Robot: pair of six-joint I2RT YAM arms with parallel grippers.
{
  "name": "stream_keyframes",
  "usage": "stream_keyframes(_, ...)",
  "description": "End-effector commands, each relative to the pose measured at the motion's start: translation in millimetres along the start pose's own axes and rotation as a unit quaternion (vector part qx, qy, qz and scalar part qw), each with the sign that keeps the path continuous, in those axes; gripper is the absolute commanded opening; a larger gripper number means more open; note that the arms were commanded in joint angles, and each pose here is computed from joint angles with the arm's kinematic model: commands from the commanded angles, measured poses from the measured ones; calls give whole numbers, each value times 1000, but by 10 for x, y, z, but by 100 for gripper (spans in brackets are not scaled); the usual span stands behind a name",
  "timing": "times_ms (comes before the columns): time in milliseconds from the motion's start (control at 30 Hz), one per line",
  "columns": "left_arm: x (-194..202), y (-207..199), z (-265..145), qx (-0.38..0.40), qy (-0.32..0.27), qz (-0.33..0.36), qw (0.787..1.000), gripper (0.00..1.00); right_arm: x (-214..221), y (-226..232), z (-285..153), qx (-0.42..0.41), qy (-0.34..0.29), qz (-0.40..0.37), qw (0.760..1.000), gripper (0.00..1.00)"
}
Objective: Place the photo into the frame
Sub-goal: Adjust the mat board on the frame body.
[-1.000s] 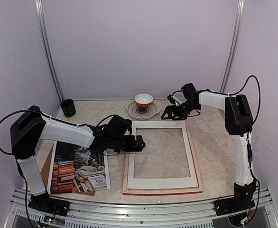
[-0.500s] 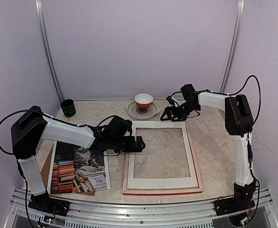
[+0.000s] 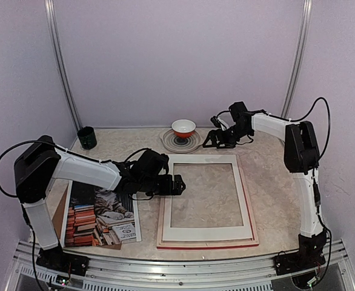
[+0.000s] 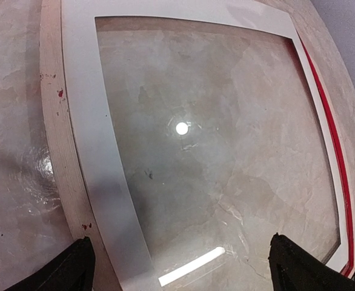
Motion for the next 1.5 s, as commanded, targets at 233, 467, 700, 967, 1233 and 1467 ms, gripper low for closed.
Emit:
stream_keyframes(233,38,-18,53,4,4,0,1000,99,322,26,218,-11,56,2,998,99)
stream_keyframes(467,57,-7,54,3,6,0,1000,99,389,29,285,-15,69,3,998,99)
stream_keyframes(700,40,-13,53,4,5,0,1000,99,444,54,297,-17,77,1,997,99)
stream_keyframes(967,5,-9,51,3,2,-1,1000,99,562,103,240,-13,82,-3,997,99)
stream_keyframes(1233,15,-10,75,3,4,-1,1000,99,226,201,86,4,37,-20,999,99)
stream_keyframes(1467,26,2,69,2,5,-2,1000,99,55,179,145,7,28,-16,999,99)
Point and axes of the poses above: each gripper's point midway between its finger pads, its own z axis out along the fingers, its own y axis along the line the jaws close on, x = y × z, the point moved 6 cm from there along -z, back along the fingers, and after that the axes turned 4 degrees about z, right-handed, at the moved point
